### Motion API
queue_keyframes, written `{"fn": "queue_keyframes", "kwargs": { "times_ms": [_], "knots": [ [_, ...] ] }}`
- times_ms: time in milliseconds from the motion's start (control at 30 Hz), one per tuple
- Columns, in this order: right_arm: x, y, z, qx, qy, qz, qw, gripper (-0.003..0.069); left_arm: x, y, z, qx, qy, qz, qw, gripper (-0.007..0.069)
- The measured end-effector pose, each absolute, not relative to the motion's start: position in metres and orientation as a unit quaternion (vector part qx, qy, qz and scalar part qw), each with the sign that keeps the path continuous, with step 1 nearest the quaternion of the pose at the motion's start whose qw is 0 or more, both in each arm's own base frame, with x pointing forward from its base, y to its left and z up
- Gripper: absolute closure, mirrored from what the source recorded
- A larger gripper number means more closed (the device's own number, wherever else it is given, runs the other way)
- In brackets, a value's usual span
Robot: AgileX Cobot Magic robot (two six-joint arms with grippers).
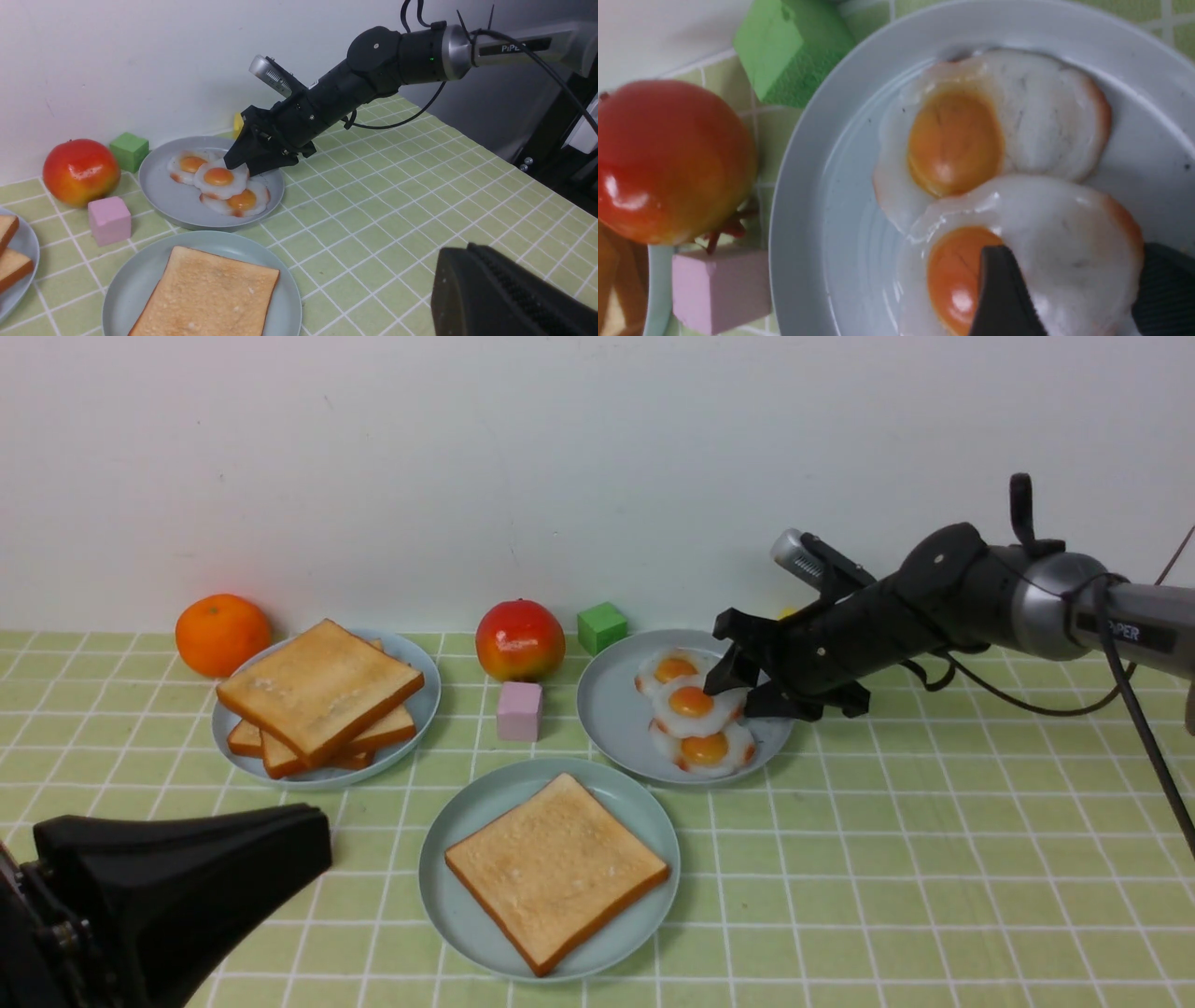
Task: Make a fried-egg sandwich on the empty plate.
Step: Use the right arm to grab a fried egg
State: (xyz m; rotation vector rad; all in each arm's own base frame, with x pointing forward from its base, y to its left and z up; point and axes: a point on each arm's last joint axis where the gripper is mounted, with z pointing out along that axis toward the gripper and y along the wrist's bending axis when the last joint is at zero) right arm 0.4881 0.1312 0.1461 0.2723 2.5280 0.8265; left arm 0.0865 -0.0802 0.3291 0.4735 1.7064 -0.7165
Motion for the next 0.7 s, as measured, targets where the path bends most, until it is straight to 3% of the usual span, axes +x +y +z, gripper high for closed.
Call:
{"fn": "queue_keyframes", "kwargs": {
  "times_ms": [533, 700],
  "knots": [
    [0.4928, 0.1308, 0.1420, 0.123, 0.912, 0.315, 0.235, 0.0279, 0.0865, -0.0802, 0.3291, 0.202, 0.729, -0.306, 0.577, 0.0638],
    [0.4934, 0.1272, 0.1391, 0.126, 0.912, 0.314, 0.231, 0.0411, 0.0865, -0.0802, 0.3291, 0.202, 0.729, -0.306, 0.577, 0.0635]
  ]
}}
